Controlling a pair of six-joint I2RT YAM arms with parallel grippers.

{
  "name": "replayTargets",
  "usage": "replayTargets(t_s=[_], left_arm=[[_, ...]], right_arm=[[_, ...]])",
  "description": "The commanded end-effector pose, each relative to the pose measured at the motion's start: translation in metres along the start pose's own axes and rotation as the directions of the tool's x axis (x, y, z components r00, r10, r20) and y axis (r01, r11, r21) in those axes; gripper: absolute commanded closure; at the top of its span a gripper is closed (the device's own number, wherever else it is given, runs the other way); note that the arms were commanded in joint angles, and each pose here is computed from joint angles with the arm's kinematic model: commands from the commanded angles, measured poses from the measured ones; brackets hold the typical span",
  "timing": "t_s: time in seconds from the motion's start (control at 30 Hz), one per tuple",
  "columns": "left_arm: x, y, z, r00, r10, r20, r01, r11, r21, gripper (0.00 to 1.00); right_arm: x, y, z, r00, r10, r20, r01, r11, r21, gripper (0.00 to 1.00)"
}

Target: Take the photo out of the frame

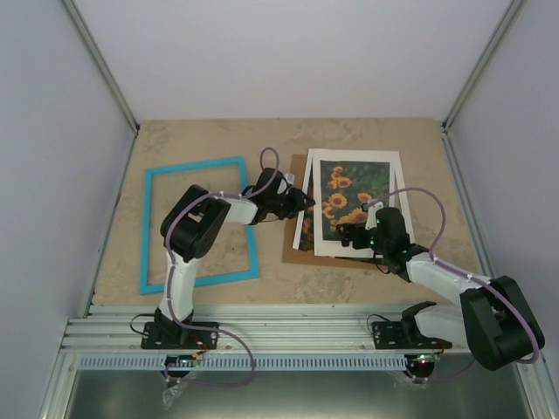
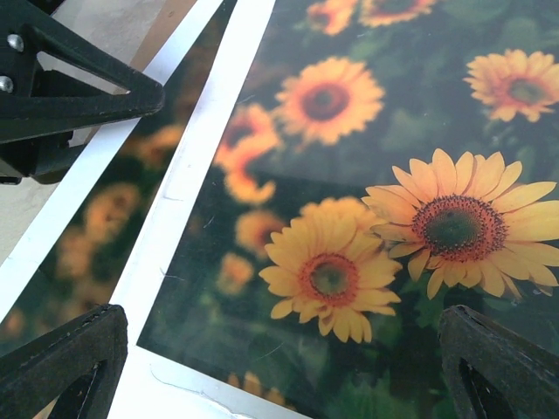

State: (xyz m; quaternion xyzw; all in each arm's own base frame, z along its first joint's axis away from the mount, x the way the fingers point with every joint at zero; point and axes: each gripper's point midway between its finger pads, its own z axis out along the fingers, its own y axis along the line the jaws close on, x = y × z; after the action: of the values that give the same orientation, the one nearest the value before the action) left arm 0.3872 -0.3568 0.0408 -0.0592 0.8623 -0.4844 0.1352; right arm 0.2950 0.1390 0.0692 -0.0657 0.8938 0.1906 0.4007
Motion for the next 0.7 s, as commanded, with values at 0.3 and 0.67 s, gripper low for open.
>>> replayTargets(t_s=[0.3,0.67], left_arm=[[-0.001,0.0,-0.006,0.999,0.033,0.038,-0.034,0.999,0.009,1.0],[0.009,0.012,-0.036,0.996,0.061,0.058,-0.058,0.997,-0.047,1.0]], right_arm=[[-0.01,0.006,0.003,0.999,-0.03,0.028,0.031,0.999,-0.012,0.02],[-0.011,0.007,0.002,0.999,-0.034,0.033,0.034,0.999,-0.012,0.02]])
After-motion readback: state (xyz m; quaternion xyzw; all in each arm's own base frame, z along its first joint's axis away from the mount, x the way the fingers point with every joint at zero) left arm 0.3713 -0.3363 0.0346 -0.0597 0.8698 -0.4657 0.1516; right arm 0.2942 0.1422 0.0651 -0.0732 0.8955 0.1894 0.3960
